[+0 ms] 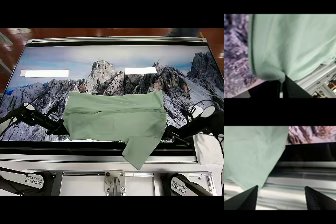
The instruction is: Fold the shirts.
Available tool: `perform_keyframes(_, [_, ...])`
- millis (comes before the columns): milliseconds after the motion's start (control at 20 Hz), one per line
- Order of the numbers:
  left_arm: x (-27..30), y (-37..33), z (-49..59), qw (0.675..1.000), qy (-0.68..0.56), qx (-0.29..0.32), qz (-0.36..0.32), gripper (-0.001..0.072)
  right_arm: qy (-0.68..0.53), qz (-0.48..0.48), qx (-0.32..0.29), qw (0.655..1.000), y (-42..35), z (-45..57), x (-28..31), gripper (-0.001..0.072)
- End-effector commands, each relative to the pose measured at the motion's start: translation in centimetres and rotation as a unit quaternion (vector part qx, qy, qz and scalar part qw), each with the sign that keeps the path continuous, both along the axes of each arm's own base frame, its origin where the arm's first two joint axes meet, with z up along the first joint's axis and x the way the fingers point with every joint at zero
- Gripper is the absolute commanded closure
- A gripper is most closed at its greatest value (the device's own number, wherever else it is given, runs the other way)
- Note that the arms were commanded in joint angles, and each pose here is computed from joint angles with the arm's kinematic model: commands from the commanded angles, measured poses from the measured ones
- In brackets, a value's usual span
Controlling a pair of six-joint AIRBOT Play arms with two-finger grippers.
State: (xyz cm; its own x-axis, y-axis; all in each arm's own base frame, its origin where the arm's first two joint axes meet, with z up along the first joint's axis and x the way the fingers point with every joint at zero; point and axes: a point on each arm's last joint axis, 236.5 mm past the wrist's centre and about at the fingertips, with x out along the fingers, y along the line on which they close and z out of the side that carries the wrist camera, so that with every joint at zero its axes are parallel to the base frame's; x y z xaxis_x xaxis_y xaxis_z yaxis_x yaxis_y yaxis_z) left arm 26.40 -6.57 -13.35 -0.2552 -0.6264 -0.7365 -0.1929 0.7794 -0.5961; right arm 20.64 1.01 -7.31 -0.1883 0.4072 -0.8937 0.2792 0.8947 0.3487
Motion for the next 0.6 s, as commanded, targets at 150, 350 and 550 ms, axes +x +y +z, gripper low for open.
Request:
perform_keyframes(150, [0.4, -1.4, 1.4, 0.999, -0.004, -0.041, 0.008, 0.0664, -0.018, -0.088, 0.040, 0.995, 3.7, -3.8, -1.9, 0.0020])
perform_keyframes(350, [0.5, -1.6, 1.5, 0.999, -0.005, -0.045, 0.011, 0.0664, -0.044, -0.133, 0.029, 0.990, 3.5, -4.7, -0.3, 0.0023])
perform_keyframes(550, [0.8, -1.6, 1.5, 0.999, -0.008, -0.045, 0.015, 0.0664, -0.058, -0.156, 0.021, 0.986, 3.2, -5.4, 0.4, 0.0222])
